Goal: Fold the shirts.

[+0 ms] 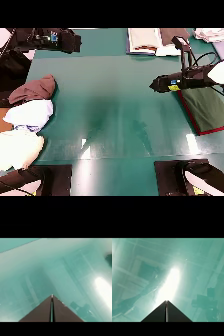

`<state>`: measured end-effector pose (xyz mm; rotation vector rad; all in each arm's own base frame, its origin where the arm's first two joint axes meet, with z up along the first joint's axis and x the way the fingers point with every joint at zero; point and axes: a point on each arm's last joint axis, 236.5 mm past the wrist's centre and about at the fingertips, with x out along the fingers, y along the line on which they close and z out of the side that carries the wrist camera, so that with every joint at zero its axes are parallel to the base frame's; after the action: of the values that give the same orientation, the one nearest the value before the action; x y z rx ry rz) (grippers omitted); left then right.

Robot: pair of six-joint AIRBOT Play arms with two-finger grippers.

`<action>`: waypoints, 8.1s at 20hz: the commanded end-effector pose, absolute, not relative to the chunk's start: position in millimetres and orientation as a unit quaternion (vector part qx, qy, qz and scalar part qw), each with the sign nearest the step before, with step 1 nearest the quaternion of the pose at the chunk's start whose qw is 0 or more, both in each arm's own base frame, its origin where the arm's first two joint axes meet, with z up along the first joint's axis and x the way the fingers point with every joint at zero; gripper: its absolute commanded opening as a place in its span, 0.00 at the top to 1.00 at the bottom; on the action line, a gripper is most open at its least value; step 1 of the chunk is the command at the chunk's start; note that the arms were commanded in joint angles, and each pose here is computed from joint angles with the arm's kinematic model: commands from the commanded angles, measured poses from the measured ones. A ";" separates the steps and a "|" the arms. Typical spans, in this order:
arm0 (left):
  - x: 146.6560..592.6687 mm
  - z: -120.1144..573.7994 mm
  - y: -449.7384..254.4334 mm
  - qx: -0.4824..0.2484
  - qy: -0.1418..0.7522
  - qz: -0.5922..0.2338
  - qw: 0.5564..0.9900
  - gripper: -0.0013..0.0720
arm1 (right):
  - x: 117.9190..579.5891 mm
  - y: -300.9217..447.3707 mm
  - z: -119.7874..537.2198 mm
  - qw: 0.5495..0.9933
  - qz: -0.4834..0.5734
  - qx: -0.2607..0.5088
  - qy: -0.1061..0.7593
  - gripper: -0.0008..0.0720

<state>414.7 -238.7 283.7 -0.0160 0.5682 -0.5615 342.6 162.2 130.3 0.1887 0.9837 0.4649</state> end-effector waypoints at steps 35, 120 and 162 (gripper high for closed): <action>482.2 -41.9 73.2 -0.016 0.542 0.101 0.834 0.38 | 340.2 162.8 129.3 0.849 0.222 0.089 0.472 0.96; 499.3 144.8 -126.0 -0.012 0.383 -0.155 0.911 0.95 | 382.5 144.8 -50.7 0.731 0.191 0.148 0.638 0.96; 507.6 93.2 -60.5 0.025 0.501 -0.074 0.862 0.26 | 453.1 43.3 58.4 0.770 0.134 0.132 0.610 0.42</action>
<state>521.5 -79.4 92.9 0.0709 0.9826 -0.1805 445.6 35.8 55.1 0.2598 1.3236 0.2477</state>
